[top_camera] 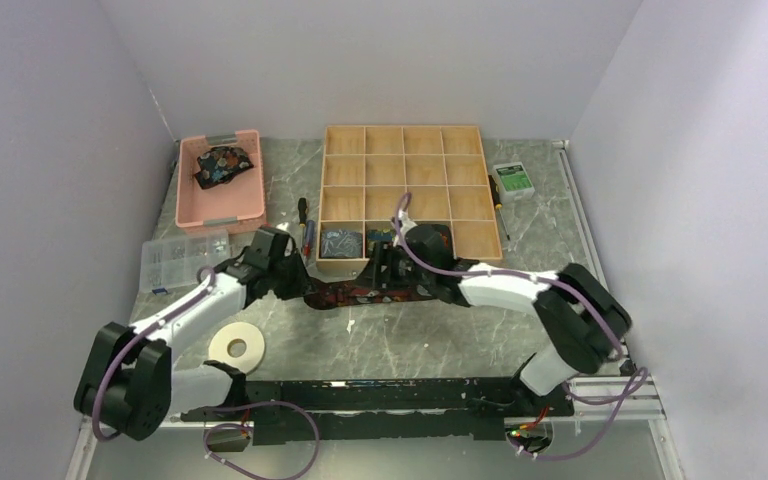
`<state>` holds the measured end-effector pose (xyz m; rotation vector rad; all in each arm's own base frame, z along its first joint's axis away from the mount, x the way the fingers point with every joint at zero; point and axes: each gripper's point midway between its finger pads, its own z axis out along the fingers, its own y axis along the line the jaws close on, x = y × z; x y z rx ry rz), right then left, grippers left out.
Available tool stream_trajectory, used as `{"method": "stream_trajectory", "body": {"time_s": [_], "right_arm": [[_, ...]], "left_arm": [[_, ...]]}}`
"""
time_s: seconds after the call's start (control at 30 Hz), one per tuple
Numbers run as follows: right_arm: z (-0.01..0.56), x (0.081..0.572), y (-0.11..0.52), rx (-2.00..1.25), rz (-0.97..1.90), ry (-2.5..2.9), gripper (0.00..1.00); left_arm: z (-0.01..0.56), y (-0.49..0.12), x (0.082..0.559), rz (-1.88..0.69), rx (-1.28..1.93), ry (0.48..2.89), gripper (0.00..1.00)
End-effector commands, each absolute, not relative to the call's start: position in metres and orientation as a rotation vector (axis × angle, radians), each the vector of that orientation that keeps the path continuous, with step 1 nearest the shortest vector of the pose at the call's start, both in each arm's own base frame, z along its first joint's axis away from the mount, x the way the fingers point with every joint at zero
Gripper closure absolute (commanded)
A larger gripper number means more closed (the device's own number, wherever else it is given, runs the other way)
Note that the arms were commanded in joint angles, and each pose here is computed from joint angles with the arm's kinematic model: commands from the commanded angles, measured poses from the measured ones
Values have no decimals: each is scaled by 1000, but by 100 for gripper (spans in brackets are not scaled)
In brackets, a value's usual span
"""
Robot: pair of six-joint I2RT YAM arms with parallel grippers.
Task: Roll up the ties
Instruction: Roll the tie at the center of the board.
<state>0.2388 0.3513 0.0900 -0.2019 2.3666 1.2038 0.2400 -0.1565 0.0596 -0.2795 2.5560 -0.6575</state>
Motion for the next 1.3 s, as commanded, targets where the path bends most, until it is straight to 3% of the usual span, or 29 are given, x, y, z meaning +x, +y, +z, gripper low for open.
{"method": "stream_trajectory", "body": {"time_s": [0.0,0.3,0.63,0.97,1.1,1.27], "right_arm": [[81,240,300,-153,950,2362,36],[87,236,230,-22,816,2289,36],[86,232,206,17,796,2268,36],[87,230,195,36,792,2253,36],[84,230,195,40,795,2264,36],[83,232,195,47,792,2269,36]], "left_arm": [[57,-129,235,-216,-198,2686,97],[64,-126,246,429,-28,2720,97],[73,-173,260,825,164,2626,97],[50,-234,255,684,240,2677,97],[41,-259,250,539,267,2719,83],[33,-281,243,375,289,2756,72]]}}
